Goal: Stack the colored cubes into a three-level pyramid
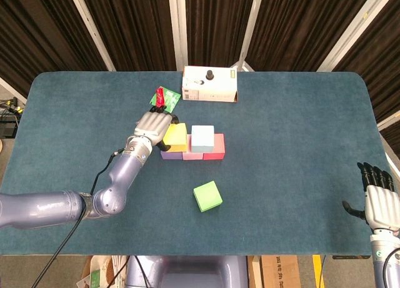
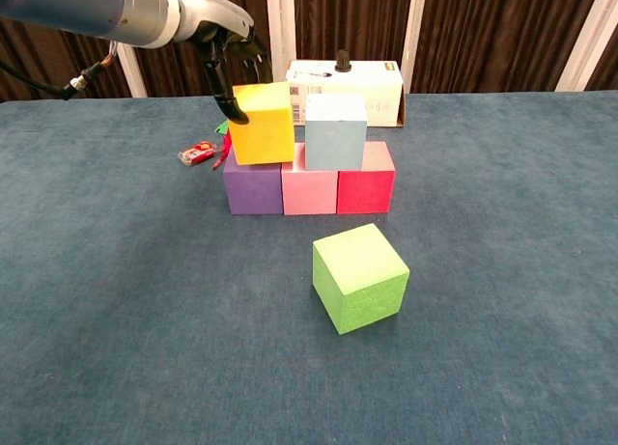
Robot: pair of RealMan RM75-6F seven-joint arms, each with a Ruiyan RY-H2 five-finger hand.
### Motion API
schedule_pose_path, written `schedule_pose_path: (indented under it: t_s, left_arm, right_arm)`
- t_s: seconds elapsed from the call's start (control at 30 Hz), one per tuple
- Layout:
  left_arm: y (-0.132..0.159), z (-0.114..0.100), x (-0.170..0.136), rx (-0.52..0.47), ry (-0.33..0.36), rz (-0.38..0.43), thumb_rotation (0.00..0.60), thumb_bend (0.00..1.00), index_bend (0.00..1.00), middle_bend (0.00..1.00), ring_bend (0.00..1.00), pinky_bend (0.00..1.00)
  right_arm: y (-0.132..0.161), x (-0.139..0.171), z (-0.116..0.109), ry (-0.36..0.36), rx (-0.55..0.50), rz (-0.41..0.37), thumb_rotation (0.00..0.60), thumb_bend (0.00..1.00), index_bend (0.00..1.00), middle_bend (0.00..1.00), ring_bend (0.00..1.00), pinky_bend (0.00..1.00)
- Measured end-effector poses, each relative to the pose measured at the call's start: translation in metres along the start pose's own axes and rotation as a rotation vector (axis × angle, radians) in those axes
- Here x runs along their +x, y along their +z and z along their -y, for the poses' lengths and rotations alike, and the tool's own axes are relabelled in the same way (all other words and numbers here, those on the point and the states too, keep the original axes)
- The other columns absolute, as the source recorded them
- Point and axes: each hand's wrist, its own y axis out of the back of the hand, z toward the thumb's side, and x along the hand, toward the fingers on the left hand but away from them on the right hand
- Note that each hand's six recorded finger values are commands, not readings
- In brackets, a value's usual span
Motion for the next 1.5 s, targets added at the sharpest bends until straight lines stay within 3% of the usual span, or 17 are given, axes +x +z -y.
schedule_pose_path:
  t_s: [1.5]
  left_arm:
    - [0.017,0.008,0.005,-0.005,0.011,0.010,0.600,0.37,0.29,0.21,0.00,0.00]
  right_arm:
    - [-0.004,0.001,-0.004,-0.005,-0.014,0.012,0.600,0.24,0.07,0.08,0.00,0.00]
